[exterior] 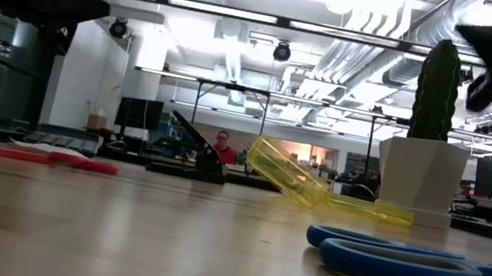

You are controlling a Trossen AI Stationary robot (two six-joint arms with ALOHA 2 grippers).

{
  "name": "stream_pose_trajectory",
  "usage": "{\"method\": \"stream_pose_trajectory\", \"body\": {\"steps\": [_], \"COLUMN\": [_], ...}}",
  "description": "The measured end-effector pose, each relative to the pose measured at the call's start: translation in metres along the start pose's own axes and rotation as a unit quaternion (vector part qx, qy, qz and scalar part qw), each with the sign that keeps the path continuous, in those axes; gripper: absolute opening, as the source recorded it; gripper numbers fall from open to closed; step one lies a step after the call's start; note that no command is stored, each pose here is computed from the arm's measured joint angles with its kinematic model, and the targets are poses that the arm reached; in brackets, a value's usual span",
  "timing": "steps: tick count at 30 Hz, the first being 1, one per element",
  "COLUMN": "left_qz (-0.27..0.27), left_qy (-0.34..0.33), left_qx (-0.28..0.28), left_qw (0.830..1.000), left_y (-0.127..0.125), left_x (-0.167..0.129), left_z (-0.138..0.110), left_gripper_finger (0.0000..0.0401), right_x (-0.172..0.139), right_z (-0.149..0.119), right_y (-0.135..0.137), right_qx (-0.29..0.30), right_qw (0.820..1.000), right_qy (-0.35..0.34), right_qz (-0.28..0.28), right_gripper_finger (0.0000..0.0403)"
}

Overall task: Pack school essentials
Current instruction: Put the blue scissors into the yellow supply box

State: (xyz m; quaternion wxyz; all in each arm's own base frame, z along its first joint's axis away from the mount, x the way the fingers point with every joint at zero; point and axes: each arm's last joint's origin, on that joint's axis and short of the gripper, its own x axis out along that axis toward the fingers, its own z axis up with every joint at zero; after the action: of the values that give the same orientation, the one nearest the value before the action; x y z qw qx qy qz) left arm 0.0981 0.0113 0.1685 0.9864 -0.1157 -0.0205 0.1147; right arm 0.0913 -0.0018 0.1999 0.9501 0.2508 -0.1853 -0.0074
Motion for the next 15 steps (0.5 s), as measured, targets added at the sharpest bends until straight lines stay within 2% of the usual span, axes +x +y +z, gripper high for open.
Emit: {"method": "stream_pose_trajectory", "body": {"steps": [3, 7, 10, 15], "left_qz": [0.0, 0.0, 0.0, 0.0], "left_qy": [0.0, 0.0, 0.0, 0.0], "left_qx": [0.0, 0.0, 0.0, 0.0], "left_qw": [1.0, 1.0, 1.0, 1.0], "left_y": [0.0, 0.0, 0.0, 0.0], "left_x": [0.0, 0.0, 0.0, 0.0], "left_z": [0.0, 0.0, 0.0, 0.0], "left_gripper_finger": [0.0003, 0.0003, 0.0003, 0.0003], "right_x": [0.0, 0.009, 0.024, 0.056], "right_z": [0.015, 0.038, 0.052, 0.061], "right_y": [0.008, 0.021, 0.03, 0.04], "right_qx": [-0.005, -0.044, -0.074, -0.122], "right_qw": [0.996, 0.994, 0.995, 0.991], "right_qy": [-0.079, -0.098, -0.063, 0.053], "right_qz": [0.031, 0.036, 0.017, -0.033], "right_gripper_finger": [0.0, 0.0, 0.0, 0.0]}}
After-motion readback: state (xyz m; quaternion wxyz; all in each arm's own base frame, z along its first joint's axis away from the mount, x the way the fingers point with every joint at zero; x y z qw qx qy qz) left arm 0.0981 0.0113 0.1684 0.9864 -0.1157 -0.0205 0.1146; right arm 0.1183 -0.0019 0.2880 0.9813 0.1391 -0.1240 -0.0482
